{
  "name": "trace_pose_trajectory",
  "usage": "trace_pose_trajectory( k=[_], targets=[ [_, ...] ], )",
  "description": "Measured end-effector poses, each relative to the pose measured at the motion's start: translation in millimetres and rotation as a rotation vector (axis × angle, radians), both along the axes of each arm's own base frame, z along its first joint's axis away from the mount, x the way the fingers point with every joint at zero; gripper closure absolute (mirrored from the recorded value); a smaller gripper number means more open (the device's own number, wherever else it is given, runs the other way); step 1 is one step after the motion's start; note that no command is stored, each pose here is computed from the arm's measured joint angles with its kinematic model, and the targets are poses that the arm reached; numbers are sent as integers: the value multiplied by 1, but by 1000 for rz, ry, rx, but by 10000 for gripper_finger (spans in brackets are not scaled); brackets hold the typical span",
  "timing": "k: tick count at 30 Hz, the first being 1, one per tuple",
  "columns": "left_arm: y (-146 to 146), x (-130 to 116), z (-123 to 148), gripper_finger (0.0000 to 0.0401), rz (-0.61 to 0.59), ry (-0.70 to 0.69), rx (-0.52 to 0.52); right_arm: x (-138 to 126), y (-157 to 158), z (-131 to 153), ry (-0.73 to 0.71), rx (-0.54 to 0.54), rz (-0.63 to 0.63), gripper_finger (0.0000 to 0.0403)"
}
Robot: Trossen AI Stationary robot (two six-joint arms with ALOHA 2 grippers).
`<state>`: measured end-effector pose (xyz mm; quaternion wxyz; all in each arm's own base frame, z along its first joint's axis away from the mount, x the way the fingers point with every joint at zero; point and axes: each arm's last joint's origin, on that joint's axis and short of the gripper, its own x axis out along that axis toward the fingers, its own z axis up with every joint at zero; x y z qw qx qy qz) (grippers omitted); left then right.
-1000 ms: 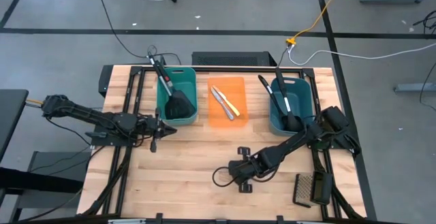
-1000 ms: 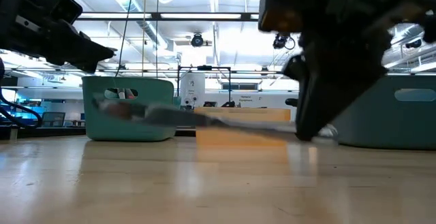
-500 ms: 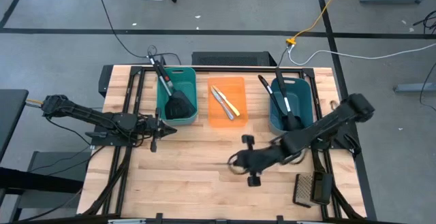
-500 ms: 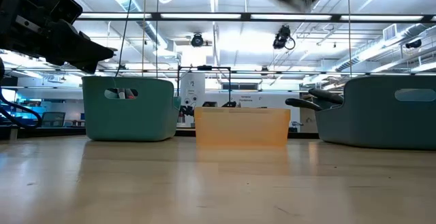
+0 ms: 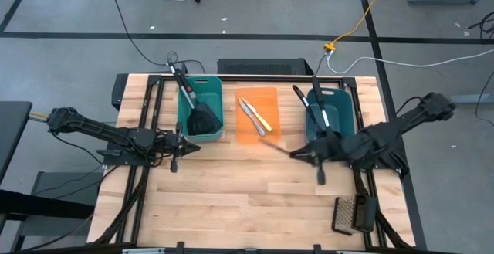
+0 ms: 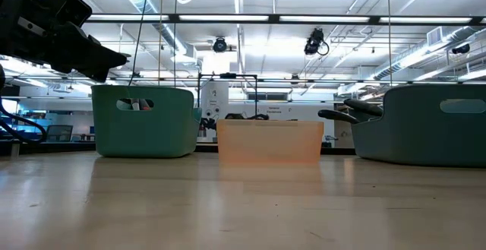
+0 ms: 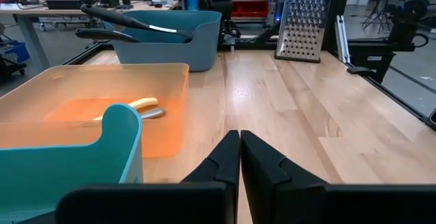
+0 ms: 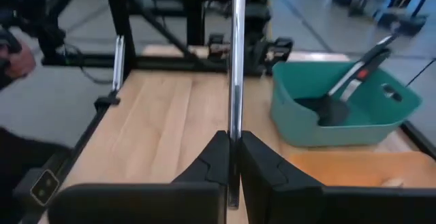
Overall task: Pick & Place Kitchen Items
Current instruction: Put the silver knife into the orange bin
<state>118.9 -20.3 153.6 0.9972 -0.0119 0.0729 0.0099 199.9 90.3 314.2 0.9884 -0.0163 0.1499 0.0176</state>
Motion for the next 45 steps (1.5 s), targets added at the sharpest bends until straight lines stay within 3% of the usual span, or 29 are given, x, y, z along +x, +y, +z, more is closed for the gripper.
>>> trace_pose_trajectory(
  k=[10, 23, 31, 38, 42, 45],
  targets=[
    [0, 0, 0, 383, 1, 0, -5, -66, -38, -41, -310, 75, -22, 384],
    [0, 0, 0, 384, 8, -1, 1, -84, -54, -95, -416, 75, -92, 384],
    [0, 0, 0, 385, 8, 0, 0, -84, -57, -96, -433, 76, -118, 383],
    [0, 0, 0, 383, 7, -1, 8, -79, -60, -73, -469, 99, -203, 383],
    [0, 0, 0, 385, 8, -2, 14, -61, -57, -53, -348, 52, -227, 383],
    [1, 0, 0, 385, 29, -4, 16, -41, -60, -35, -192, 84, -324, 383]
  ],
)
